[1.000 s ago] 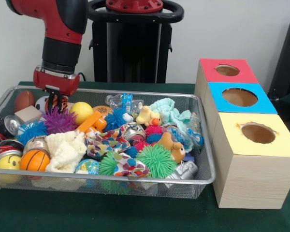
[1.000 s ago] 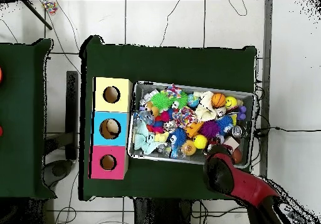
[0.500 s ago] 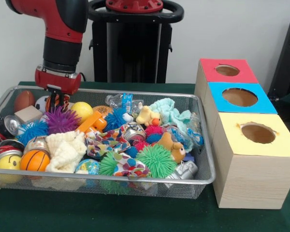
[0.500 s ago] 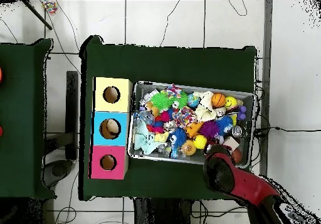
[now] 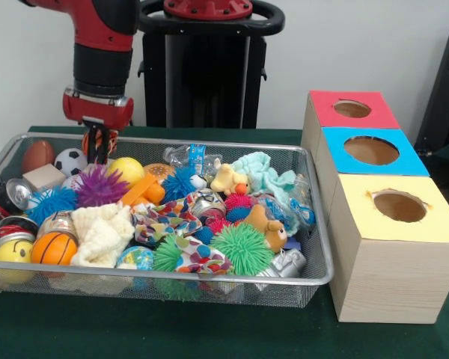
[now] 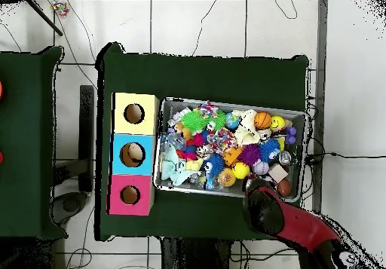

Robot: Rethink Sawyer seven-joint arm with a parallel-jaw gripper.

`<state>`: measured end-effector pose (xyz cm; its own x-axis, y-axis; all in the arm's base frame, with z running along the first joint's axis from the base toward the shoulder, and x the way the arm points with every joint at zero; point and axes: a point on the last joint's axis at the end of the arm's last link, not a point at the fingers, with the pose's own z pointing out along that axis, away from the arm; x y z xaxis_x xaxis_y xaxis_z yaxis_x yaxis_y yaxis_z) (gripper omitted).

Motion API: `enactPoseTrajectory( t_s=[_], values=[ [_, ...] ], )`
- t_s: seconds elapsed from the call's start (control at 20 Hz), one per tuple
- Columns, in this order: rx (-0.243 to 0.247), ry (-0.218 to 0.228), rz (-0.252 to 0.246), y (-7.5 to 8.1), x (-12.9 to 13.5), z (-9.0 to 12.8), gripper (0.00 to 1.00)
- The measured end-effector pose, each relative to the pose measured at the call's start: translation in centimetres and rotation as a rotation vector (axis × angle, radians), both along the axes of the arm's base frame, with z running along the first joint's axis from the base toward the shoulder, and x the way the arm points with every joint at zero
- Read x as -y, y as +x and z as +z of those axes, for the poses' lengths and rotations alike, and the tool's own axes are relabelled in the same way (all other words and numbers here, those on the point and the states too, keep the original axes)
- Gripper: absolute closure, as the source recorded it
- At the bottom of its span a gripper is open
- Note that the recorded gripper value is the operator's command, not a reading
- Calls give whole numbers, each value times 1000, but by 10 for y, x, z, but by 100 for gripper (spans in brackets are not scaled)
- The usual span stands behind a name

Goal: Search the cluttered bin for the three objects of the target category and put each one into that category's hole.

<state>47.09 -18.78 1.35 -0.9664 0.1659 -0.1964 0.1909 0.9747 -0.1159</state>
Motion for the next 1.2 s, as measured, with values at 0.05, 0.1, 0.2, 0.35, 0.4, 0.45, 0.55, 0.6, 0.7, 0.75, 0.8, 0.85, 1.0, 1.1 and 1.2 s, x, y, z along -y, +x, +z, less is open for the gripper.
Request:
enactPoseTrajectory(
  t_s=[0.05, 0.1, 0.2, 0.35, 0.4, 0.45, 0.55, 0.6, 0.7, 0.75, 0.8, 0.85, 1.0, 1.1, 1.2],
  values=[
    [-66, 23, -10, -4, -5, 17, 100],
    [-80, 27, -12, -5, -6, 20, 100],
    [-120, 39, -21, -6, -9, 33, 100],
    [-200, 58, -38, -2, -16, 69, 100],
    [-209, 61, -41, -1, -17, 75, 100],
    [-225, 64, -47, 4, -21, 93, 100],
    [-229, 63, -48, 8, -24, 104, 100],
    [-231, 62, -49, 9, -25, 111, 100],
    [-222, 54, -44, 18, -33, 131, 100],
    [-217, 51, -41, 21, -36, 135, 100],
    [-213, 48, -37, 24, -39, 140, 100],
    [-204, 42, -24, 32, -46, 148, 100],
    [-185, 27, 9, 46, -63, 159, 100],
    [-174, 15, 52, 64, -86, 164, 100],
    [-170, 11, 67, 71, -94, 164, 100]
  ],
)
